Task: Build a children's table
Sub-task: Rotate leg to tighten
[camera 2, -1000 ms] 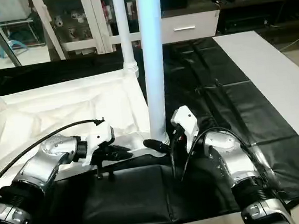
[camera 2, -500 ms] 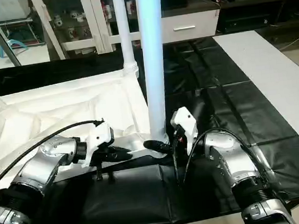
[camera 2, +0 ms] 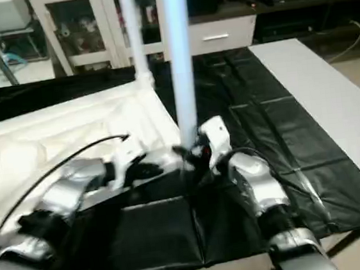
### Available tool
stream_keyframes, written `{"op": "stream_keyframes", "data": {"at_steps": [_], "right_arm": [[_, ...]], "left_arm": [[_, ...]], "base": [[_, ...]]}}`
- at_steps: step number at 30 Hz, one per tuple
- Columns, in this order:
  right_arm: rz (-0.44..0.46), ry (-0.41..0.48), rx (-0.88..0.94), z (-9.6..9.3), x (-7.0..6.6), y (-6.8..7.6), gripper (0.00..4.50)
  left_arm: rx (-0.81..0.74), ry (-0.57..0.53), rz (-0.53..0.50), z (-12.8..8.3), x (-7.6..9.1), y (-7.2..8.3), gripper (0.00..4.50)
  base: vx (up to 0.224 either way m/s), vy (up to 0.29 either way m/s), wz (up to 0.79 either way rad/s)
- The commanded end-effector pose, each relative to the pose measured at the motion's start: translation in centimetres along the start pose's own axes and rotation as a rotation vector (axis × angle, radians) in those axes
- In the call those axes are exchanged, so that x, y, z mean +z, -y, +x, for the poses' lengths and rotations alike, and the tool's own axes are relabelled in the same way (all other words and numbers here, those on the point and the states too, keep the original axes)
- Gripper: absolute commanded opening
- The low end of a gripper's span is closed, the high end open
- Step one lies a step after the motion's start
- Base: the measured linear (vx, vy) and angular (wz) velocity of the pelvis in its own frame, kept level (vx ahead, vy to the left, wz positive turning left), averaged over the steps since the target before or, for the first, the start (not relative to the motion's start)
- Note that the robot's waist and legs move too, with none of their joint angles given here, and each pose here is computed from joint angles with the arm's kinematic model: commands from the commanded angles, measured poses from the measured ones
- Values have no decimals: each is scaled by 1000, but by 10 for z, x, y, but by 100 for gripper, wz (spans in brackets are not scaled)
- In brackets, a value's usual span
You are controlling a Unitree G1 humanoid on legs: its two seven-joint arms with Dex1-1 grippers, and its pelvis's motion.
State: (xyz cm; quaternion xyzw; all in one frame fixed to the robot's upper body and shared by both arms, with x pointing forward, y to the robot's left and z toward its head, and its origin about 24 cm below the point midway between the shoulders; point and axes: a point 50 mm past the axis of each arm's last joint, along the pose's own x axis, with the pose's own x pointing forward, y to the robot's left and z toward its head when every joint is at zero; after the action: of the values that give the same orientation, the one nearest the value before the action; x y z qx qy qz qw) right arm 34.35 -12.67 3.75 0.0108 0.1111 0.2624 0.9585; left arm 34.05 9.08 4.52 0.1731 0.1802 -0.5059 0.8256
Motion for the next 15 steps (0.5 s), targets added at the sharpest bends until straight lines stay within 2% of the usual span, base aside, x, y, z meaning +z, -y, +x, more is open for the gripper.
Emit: {"op": "stream_keyframes", "data": {"at_steps": [1, 3, 4, 7, 10, 15], "right_arm": [[65, -85, -219, 2, -16, 10, 263], [90, -87, -264, 6, -16, 8, 263], [128, -98, -342, 13, -17, 4, 263], [138, -120, -378, 20, -18, -3, 263], [162, -105, -355, 24, -17, -10, 263], [131, 0, -268, 27, -5, -14, 263]], "left_arm": [[100, 56, -46, 14, 14, 0, 0], [141, 41, -61, 19, 15, 0, 0], [259, -9, -95, 27, 15, -4, 0], [364, -47, -109, 33, 16, -6, 0], [351, -34, -93, 37, 19, -4, 0], [270, -15, -58, 36, 18, 0, 0]], "base": [[0, 0, 0], [0, 0, 0], [0, 0, 0], [0, 0, 0], [0, 0, 0], [0, 0, 0]]}}
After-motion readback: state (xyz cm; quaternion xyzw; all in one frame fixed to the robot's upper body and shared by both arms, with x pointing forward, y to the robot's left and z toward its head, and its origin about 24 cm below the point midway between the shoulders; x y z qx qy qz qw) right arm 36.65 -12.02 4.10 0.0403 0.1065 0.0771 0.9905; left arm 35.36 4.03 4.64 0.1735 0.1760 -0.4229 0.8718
